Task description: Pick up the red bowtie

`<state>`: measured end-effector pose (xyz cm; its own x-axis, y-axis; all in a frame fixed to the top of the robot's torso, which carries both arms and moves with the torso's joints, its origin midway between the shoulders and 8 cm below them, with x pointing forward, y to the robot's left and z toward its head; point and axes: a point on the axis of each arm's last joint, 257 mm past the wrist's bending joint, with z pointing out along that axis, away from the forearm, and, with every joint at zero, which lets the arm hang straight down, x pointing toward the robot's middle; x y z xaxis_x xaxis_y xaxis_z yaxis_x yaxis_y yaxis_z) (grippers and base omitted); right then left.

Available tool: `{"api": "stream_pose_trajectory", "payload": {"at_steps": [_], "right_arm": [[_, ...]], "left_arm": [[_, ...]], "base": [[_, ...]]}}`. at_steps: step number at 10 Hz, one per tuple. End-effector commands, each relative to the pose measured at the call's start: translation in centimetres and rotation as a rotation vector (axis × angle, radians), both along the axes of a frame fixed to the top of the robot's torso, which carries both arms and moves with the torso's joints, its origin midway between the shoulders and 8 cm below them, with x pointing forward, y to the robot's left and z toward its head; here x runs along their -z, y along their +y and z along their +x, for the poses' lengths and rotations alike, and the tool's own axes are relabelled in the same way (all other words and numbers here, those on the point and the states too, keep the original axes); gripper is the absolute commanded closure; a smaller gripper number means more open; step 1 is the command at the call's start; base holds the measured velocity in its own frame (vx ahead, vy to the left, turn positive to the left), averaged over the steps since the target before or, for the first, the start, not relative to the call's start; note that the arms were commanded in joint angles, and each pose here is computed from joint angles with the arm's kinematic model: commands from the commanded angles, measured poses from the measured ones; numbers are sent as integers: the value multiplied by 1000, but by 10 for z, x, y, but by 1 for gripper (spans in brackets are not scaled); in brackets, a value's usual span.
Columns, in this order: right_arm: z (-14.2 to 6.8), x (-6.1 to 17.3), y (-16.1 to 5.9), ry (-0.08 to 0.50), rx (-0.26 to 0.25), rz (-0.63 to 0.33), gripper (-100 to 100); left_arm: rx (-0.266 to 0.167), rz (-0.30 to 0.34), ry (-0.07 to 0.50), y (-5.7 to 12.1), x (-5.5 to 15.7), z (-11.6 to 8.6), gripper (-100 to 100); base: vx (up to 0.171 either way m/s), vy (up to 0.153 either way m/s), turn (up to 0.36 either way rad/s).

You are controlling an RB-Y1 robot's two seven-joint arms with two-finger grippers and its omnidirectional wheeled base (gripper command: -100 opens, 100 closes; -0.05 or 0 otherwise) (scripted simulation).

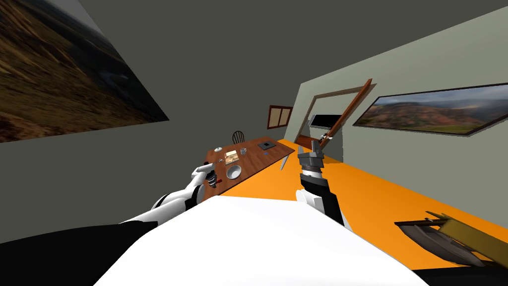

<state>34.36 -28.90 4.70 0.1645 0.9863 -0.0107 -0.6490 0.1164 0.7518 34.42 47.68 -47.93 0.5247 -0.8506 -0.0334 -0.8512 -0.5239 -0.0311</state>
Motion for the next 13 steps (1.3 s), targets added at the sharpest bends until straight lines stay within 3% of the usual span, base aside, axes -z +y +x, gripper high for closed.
{"api": "stream_pose_trajectory", "payload": {"at_steps": [1,5,6,10,11,12,13], "right_arm": [[0,0,0,0,0,0,0],[0,0,0,0,0,0,0],[0,0,0,0,0,0,0],[0,0,0,0,0,0,0],[0,0,0,0,0,0,0],[0,0,0,0,0,0,0],[0,0,0,0,0,0,0]], "left_arm": [[-4,0,-1,-4,10,-4,-100],[-8,-1,-1,-9,21,-9,-100],[-8,0,-2,-9,22,-9,100],[-8,0,-3,-9,21,-9,100],[-8,0,-3,-9,21,-9,0],[-5,0,-1,-5,12,-5,100],[-3,0,-1,-3,7,-3,100]], "base": [[9,24,-33],[11,33,-20],[0,0,0],[0,0,0],[0,0,0],[-13,-28,41],[-12,-51,36]]}}
